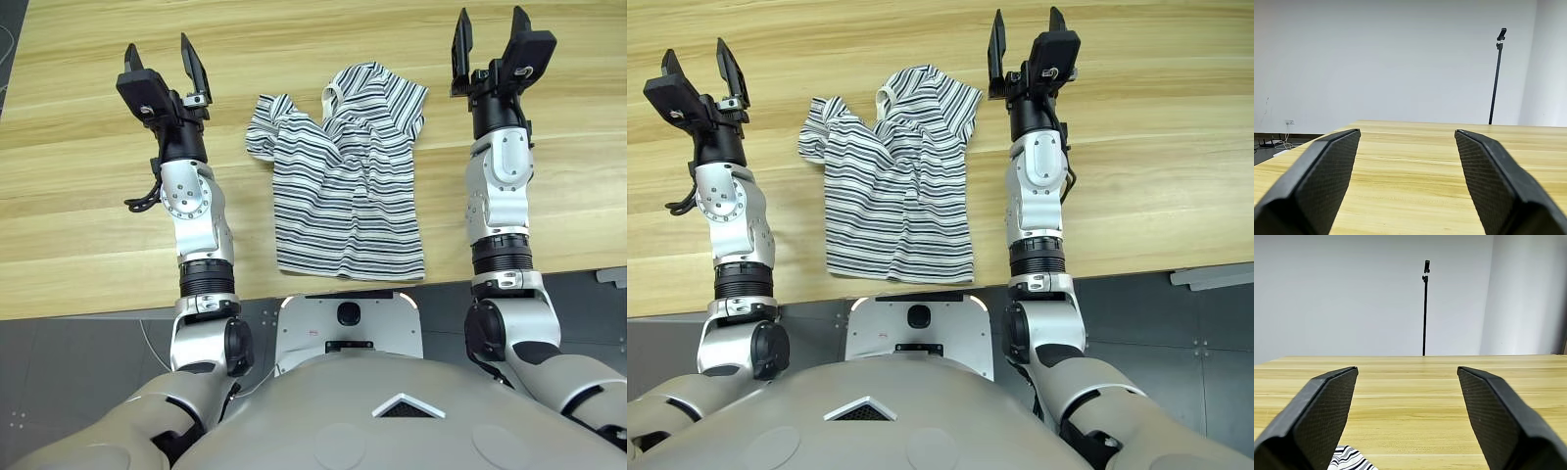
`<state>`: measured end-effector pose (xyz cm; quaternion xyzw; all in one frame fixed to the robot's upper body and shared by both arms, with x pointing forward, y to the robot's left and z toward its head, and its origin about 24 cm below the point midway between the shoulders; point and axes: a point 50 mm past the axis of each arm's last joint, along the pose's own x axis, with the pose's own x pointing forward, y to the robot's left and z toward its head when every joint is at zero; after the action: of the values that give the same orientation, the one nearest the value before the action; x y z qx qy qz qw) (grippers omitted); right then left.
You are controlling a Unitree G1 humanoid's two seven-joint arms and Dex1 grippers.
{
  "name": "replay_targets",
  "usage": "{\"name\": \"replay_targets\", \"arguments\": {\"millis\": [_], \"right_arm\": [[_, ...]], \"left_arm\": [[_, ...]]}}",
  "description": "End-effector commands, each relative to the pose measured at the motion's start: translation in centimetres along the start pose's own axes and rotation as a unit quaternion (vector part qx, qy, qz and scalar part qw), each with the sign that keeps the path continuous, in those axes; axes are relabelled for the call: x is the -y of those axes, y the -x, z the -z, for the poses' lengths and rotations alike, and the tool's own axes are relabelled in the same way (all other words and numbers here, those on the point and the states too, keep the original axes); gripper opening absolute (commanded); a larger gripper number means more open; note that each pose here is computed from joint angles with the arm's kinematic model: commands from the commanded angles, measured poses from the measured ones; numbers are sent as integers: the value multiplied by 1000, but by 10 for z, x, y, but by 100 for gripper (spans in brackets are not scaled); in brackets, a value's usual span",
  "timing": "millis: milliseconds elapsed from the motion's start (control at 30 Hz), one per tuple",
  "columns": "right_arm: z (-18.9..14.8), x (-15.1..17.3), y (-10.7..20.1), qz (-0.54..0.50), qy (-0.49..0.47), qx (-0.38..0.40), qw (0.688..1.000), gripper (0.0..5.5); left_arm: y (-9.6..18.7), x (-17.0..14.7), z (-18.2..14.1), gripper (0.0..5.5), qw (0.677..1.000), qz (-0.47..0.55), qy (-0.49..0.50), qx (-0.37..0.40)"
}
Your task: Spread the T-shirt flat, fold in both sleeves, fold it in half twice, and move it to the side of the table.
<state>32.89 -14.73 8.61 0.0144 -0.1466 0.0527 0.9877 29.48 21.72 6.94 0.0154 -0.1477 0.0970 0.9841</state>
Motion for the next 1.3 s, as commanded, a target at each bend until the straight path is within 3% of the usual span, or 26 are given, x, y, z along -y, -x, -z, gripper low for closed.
{"name": "replay_targets", "arguments": {"millis": [33, 1300], "right_arm": [[-4, 0, -4, 0, -4, 6, 1000, 377], [2, -4, -5, -4, -3, -5, 1000, 377]], "left_arm": [[-3, 2, -1, 359, 1000, 6, 0, 0], [-1, -1, 5, 359, 1000, 5, -14, -15]]}}
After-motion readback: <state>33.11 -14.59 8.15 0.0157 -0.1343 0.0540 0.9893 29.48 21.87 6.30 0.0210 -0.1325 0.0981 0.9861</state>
